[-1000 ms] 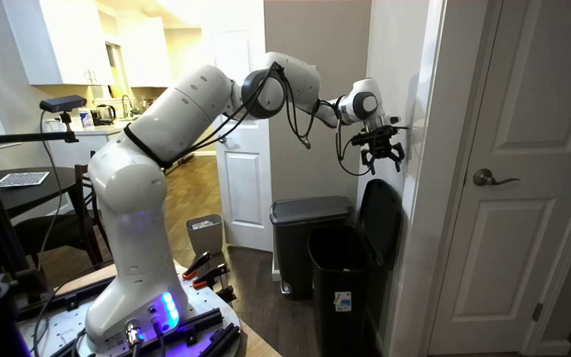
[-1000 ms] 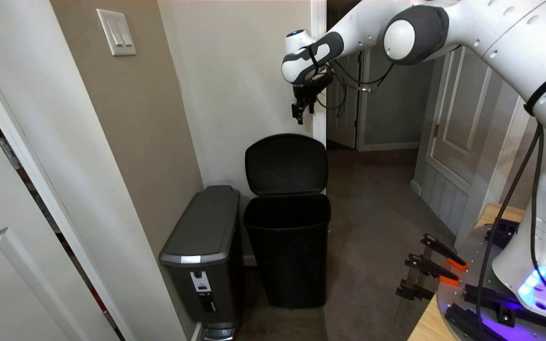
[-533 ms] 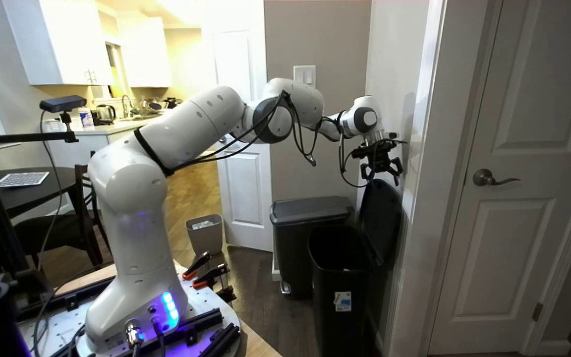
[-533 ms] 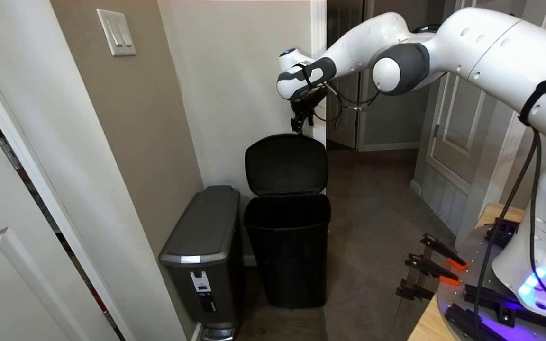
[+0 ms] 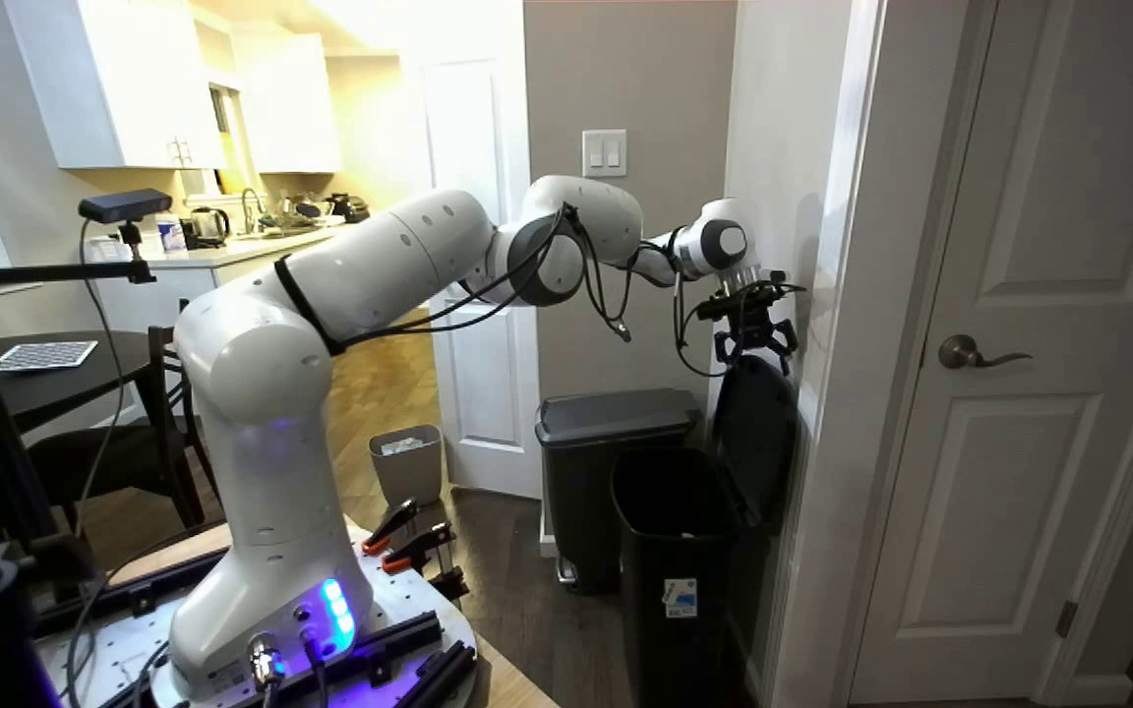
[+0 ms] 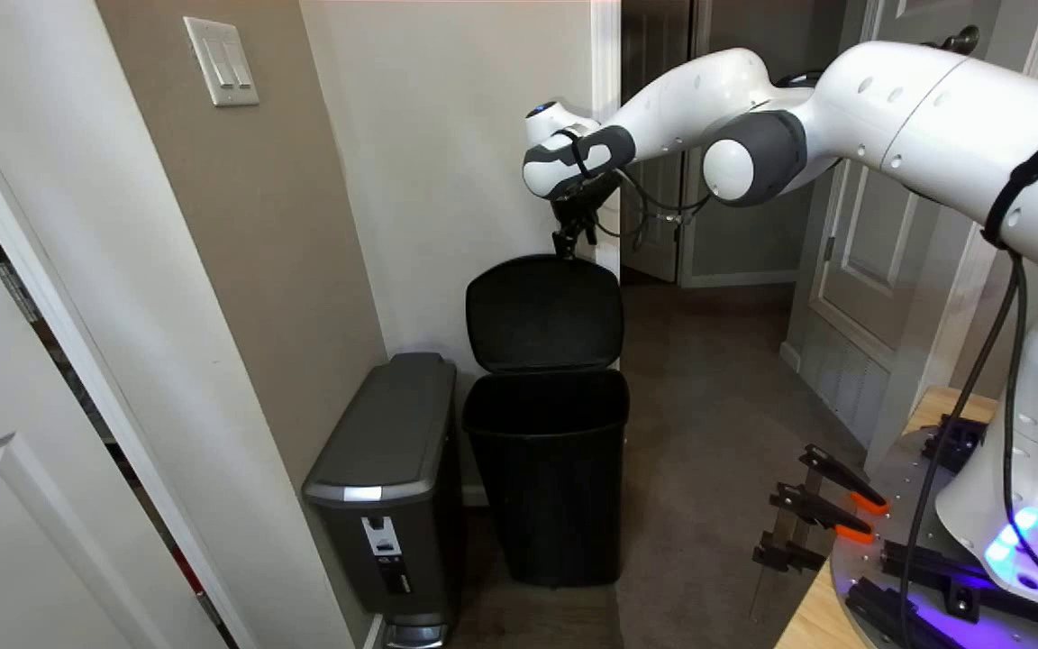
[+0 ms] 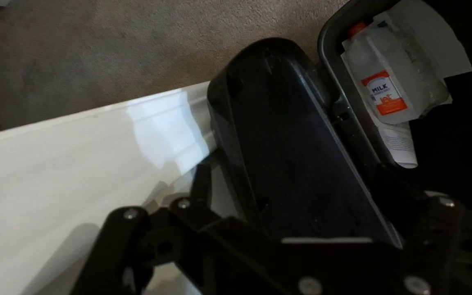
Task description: Close the lid of the black bin
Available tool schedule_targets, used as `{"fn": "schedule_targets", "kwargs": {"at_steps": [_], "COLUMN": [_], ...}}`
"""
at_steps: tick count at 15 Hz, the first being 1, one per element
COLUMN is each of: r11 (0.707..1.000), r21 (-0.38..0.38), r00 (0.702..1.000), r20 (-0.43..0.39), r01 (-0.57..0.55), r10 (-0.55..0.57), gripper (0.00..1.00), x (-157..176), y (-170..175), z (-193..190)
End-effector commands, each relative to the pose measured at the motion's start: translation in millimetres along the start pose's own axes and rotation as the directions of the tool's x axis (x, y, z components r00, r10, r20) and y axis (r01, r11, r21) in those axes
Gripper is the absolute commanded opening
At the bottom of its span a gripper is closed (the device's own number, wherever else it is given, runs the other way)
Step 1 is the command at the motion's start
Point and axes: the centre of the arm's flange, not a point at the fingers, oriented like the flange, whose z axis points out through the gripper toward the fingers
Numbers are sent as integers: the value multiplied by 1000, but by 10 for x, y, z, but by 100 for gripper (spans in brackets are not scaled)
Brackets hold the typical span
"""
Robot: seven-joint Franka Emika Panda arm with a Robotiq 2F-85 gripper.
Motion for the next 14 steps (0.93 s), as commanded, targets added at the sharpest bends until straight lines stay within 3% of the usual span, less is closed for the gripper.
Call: {"fn": "schedule_targets", "kwargs": {"at_steps": [1,8,14], "r11": [1000,1000,999], "r21": [0,-9,-46], "r00": [1000,999,983], "r20": [0,-37,-182], "r01": [0,-24,24], "r10": [0,24,-33], "gripper": [100,100,100], "x": [0,178,397], "y": [2,57,-3], "z": [-2,86,288]}}
